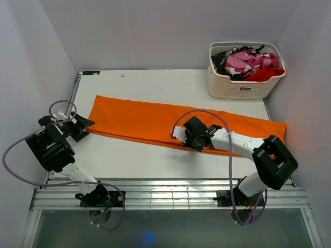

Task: Fold and stack the trousers
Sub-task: Fold the trousers

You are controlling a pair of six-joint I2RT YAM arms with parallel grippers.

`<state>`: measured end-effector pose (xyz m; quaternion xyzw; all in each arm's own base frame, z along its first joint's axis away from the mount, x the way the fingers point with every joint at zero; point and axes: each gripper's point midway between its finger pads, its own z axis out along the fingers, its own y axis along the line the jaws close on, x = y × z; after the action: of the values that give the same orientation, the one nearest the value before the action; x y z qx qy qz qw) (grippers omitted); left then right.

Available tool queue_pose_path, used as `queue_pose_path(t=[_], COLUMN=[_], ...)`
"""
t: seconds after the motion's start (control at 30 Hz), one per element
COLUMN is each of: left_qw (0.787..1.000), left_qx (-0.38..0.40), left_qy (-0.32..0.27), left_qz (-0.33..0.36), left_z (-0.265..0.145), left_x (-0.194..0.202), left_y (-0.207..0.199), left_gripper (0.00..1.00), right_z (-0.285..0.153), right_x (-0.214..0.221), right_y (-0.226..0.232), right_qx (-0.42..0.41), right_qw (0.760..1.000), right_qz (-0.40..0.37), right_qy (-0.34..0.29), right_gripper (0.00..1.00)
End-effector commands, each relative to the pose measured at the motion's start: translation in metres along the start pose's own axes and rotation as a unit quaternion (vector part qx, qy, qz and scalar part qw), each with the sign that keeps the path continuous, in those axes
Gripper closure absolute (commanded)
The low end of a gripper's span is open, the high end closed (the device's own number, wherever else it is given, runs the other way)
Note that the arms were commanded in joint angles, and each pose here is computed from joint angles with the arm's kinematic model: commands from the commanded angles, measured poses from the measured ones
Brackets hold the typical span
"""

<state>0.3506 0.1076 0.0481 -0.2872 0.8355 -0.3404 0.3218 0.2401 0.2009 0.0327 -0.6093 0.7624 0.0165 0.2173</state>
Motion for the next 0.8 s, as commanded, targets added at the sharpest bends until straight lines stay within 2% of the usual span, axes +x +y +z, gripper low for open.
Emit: queue_pose_path(t=[0.0,0.2,0.33,0.43,0.77], left_qw=[0.998,0.999,0.999,0.998,0.998], left_qx=[-0.067,-0.046,0.033,0.059,0.056], left_qy=[-0.023,-0.02,-0.013,-0.015,-0.018], left_qz=[-0.002,-0.004,0.007,0.013,0.008], left_z=[-0.002,-0.003,-0.009,-0.015,-0.018], left_x=[-0.006,-0.004,0.0,0.001,0.003], left_y=[0.035,0.029,-0.005,-0.019,-0.022], left_gripper=[0.02,0.02,0.02,0.02,0.02], right_z=[-0.015,-0.018,-0.014,-0.012,-0.01], right_x=[0.015,0.022,0.019,0.016,0.013], right_y=[0.003,0.003,0.005,0.004,0.003], right_qx=[0.011,0.02,0.012,0.008,0.005], right_qw=[1.0,1.0,1.0,1.0,1.0], right_qz=[-0.006,-0.009,-0.004,-0.004,-0.001], right_qy=[0.014,0.016,0.016,0.015,0.019], right_gripper=[0.92,0.92,0.92,0.92,0.92])
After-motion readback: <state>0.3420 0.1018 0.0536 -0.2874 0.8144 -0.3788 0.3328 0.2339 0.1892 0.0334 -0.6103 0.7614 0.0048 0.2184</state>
